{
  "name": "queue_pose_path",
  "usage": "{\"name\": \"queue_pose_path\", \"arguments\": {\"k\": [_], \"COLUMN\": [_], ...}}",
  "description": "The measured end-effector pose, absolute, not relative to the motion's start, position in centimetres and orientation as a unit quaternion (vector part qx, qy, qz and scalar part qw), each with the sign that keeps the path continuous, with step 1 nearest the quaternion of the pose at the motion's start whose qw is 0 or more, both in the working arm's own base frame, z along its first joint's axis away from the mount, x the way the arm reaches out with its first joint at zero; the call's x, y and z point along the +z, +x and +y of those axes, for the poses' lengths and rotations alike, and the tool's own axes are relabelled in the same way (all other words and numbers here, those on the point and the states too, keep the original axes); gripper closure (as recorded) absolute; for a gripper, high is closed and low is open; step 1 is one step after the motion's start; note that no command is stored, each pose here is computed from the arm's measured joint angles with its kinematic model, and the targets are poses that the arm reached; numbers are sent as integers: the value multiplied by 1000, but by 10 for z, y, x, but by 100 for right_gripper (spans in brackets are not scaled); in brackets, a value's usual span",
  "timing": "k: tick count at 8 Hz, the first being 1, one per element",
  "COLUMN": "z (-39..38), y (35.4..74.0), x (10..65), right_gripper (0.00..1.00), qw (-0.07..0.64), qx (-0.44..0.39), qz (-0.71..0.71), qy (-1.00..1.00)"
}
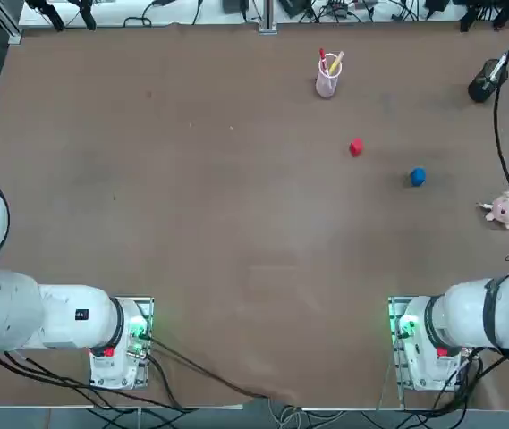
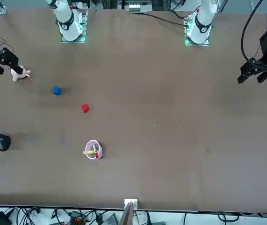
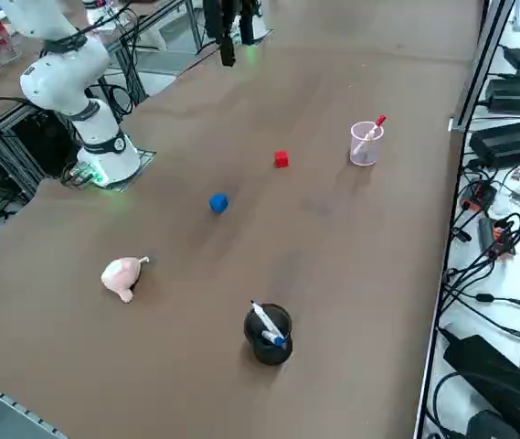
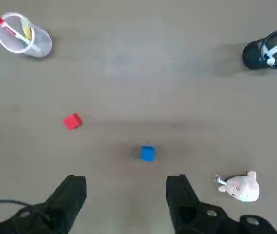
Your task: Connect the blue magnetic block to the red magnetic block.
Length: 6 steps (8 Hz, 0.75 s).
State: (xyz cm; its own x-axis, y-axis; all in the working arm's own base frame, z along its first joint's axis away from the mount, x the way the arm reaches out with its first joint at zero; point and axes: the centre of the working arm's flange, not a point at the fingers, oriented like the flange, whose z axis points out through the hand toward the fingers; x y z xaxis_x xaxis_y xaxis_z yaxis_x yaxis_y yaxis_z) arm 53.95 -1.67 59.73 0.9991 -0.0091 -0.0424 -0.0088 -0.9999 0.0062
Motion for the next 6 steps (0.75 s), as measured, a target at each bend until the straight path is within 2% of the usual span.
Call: {"name": "queue_pose_path", "arguments": {"k": [3, 6], "z": [-31, -43], "y": [545, 518], "x": [498, 395], "right_gripper": [0, 0], "qw": [18, 35], "qx": [-57, -82], "qz": [-10, -7], "qy": [998, 996]}}
